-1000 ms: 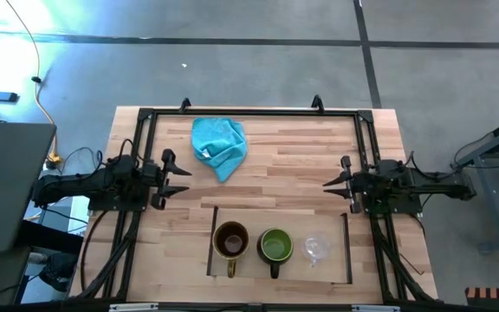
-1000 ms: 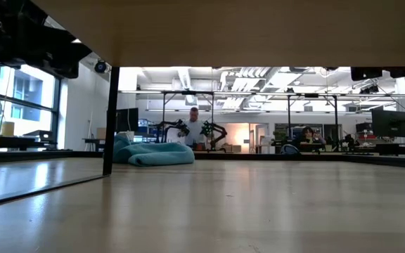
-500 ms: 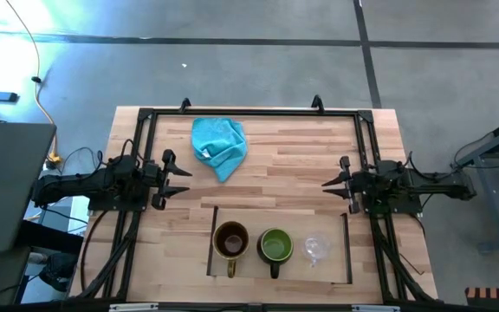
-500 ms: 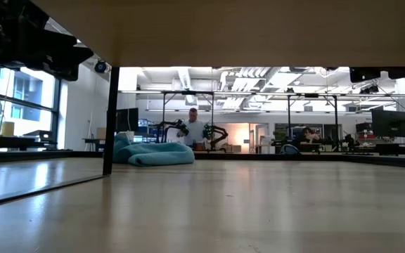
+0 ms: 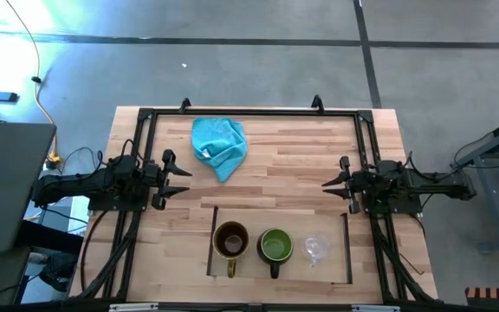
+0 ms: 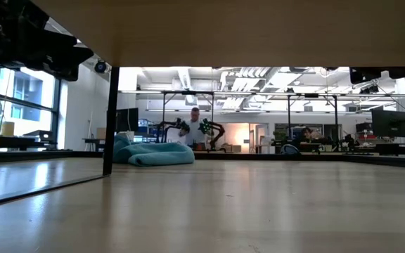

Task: Stack small to large cups/mugs on shelf
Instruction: Return to Home Position

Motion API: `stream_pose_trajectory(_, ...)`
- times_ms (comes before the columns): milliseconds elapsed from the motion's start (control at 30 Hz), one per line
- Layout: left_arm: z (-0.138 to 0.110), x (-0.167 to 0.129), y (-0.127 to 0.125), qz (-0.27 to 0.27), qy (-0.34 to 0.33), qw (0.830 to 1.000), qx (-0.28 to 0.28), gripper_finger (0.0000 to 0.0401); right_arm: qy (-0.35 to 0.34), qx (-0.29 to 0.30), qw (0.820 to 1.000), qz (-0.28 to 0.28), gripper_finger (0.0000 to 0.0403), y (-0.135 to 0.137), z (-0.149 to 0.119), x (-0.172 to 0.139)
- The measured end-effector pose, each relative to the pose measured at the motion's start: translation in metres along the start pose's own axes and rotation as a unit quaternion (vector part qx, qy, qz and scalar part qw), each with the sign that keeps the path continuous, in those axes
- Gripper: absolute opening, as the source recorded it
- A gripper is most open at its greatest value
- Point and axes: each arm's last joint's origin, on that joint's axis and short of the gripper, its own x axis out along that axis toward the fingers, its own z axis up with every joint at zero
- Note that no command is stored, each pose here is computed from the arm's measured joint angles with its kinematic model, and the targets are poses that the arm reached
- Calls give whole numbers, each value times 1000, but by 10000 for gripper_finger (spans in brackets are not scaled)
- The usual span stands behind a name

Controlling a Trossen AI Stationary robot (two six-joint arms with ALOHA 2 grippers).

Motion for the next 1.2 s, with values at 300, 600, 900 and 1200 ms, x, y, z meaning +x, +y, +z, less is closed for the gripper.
stream_pose_trajectory(300, 0, 0, 0, 0, 1, 1000, -2, 200, 0, 12, 1000, 0, 64, 0, 0, 0)
stream_pose_trajectory(600, 0, 0, 0, 0, 1, 1000, -2, 200, 0, 23, 1000, 1, 64, 0, 0, 0)
stream_pose_trajectory(900, 0, 0, 0, 0, 1, 1000, -2, 200, 0, 23, 1000, 1, 64, 0, 0, 0)
stream_pose_trajectory(1200, 0, 0, 0, 0, 1, 1000, -2, 200, 0, 23, 1000, 1, 64, 0, 0, 0)
